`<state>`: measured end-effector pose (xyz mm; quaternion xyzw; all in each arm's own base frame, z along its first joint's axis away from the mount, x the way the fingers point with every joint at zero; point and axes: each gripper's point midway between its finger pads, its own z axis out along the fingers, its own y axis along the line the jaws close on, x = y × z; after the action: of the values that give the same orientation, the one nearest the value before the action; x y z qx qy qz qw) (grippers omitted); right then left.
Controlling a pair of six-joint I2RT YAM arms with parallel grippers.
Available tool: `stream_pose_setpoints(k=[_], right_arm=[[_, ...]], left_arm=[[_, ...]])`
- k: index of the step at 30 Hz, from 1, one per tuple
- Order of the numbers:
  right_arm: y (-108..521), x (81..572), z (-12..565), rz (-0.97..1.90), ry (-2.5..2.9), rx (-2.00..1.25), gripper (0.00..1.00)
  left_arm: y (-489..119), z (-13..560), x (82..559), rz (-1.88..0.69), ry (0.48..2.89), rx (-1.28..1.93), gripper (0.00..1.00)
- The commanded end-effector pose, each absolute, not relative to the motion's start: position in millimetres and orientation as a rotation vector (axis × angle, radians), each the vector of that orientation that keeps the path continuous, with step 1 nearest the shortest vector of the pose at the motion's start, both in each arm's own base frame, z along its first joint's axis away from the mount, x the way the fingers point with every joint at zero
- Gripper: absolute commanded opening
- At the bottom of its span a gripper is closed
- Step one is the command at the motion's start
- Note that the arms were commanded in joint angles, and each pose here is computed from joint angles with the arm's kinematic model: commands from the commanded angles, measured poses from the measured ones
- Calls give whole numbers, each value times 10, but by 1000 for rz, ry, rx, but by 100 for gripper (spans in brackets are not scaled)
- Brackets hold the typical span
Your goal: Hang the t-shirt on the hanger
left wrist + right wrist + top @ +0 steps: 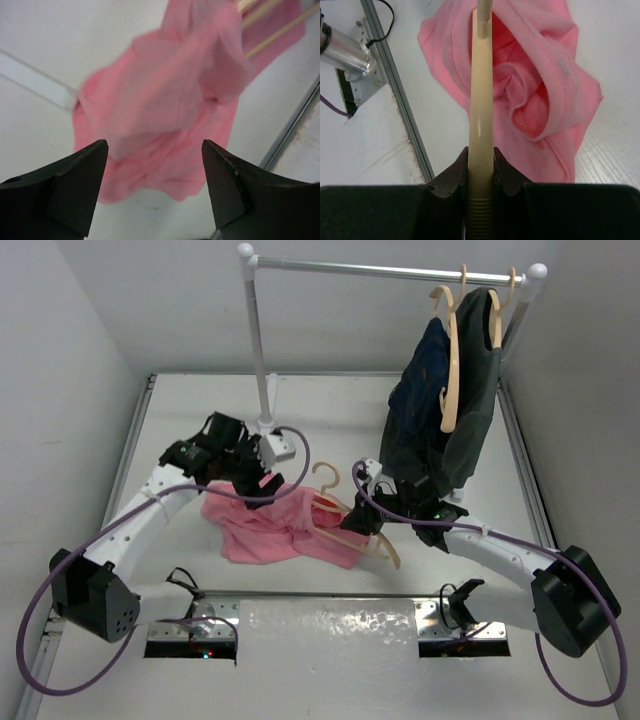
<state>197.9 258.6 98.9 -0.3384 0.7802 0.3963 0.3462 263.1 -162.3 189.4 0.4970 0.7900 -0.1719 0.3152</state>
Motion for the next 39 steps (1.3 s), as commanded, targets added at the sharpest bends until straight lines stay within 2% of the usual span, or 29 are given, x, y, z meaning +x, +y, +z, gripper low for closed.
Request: stream_pose_setpoints(k=[1, 3, 4, 6, 7, 12, 15, 19, 22, 23, 24, 26, 30, 34, 39], right_arm=[[2748, 2131, 1365, 1049, 1854, -879, 0], [2736, 2149, 1360, 1032, 1858, -879, 0], [2729, 2149, 1338, 1027, 1868, -880, 0], [2732, 2155, 1347, 1026, 1869, -881, 0], [2737, 2151, 1347, 1029, 1872, -880, 0], [2730, 2161, 1368, 1019, 1885, -889, 0], [2732, 2164, 1389, 1019, 1887, -889, 0], [2751, 2173, 1450, 1028, 1872, -888, 0], [2756, 2172, 1461, 1028, 1870, -891, 0], [2750, 2173, 1451, 1027, 1872, -890, 0], [2751, 2173, 1445, 1028, 1873, -888, 0], [2749, 2171, 1425, 1028, 1877, -888, 0], [2750, 2152, 1385, 1034, 1888, -900, 0], [2747, 2099, 1342, 1047, 1908, -929, 0], [2775, 2088, 1415, 1040, 1897, -984, 0]], left_arm=[[-1512, 1896, 2702, -334, 2046, 1146, 72], [-1589, 1862, 2533, -398, 1957, 1098, 65], [-1634, 1858, 2564, -384, 1909, 1077, 65], [-1649, 1543, 2490, -283, 1956, 1105, 77], [-1679, 1503, 2531, -261, 1958, 1082, 79], [-1807, 1485, 2719, -260, 1957, 963, 83], [-1799, 1372, 2762, -249, 1993, 923, 80], [-1785, 1181, 2835, -203, 2031, 939, 67], [-1816, 1156, 2835, -215, 2025, 965, 40], [-1814, 1153, 2833, -213, 2024, 968, 19], [-1812, 1155, 2832, -211, 2024, 972, 11], [-1785, 1144, 2810, -201, 2030, 986, 0], [-1695, 1260, 2854, -144, 2010, 996, 0], [-1588, 1765, 3082, -105, 1893, 1017, 0], [-1611, 1946, 3060, -64, 1762, 1270, 0]])
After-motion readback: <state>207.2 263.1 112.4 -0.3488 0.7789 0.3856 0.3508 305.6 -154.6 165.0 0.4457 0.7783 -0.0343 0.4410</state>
